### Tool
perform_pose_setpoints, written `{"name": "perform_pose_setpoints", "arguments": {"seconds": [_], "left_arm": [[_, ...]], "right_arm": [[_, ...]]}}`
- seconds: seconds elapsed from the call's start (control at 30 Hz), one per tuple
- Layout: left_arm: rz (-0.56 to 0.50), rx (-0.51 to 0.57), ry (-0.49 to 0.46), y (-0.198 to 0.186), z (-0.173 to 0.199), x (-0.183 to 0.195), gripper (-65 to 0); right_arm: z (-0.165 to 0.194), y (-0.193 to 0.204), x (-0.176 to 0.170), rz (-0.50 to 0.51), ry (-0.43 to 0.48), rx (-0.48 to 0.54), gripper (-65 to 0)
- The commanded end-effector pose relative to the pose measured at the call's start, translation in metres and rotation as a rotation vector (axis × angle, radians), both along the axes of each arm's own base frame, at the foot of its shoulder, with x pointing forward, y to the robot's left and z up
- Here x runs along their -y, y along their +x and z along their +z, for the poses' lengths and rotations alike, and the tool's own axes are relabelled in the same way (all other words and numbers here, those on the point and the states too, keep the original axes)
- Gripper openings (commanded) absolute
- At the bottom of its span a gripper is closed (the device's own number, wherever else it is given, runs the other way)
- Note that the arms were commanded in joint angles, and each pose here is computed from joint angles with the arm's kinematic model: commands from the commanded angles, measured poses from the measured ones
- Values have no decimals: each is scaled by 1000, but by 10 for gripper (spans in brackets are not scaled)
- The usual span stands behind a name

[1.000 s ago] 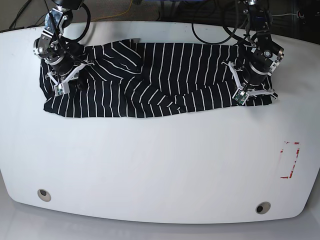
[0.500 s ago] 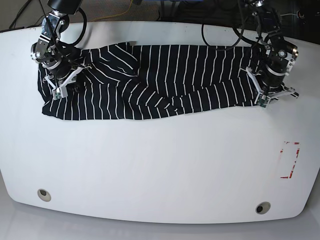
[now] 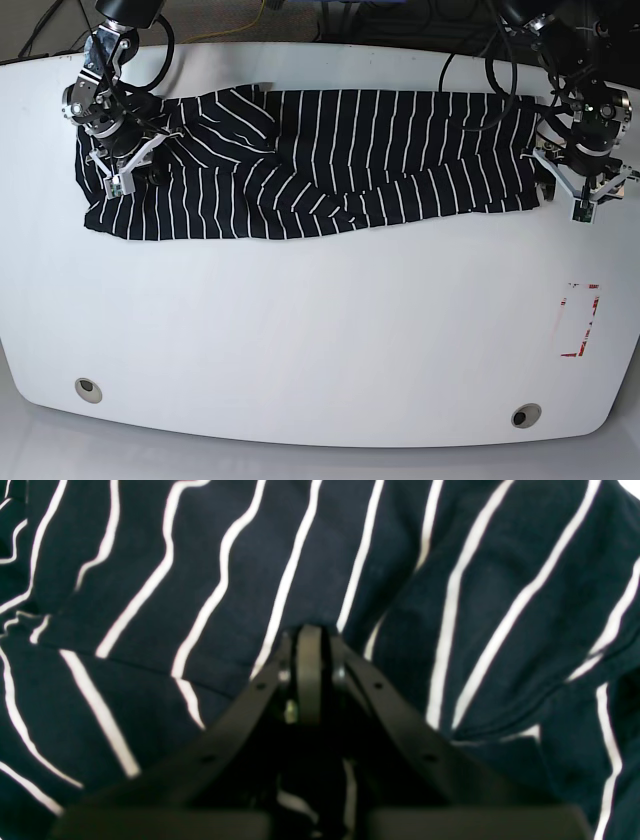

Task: Layout the t-shirt on the table in an organized manner, then fold the t-shirt properly
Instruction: 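Slide the left gripper along the shirt end, smoothing the fabric, then grasp the shirt end with the left gripper and tug it outward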

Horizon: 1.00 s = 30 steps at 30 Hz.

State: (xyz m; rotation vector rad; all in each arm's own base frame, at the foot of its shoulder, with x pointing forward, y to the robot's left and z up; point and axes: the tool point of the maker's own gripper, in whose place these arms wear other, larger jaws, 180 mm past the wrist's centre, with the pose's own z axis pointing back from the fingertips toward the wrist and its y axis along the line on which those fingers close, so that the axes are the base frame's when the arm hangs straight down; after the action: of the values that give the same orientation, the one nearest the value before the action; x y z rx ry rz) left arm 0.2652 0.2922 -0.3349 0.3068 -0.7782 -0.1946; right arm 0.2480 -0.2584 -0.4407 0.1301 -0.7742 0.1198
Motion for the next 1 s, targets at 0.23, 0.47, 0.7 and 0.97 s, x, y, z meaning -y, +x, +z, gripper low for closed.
{"name": "perform_pose_setpoints", "arguments": {"seconds": [0.23, 0.47, 0.7, 0.97], "left_arm": [[-21, 5, -123, 1, -15, 14, -256], [-6, -56, -198, -7, -45, 18, -254], [-1, -76, -213, -10, -53, 19, -254], [-7, -87, -211, -15, -55, 21, -256]], "right_arm": [[-30, -34, 12, 3, -89, -195, -626], [-31, -34, 8, 1, -79, -195, -626], [-32, -34, 7, 1, -77, -195, -626], [-32, -34, 7, 1, -77, -195, -626]]}}
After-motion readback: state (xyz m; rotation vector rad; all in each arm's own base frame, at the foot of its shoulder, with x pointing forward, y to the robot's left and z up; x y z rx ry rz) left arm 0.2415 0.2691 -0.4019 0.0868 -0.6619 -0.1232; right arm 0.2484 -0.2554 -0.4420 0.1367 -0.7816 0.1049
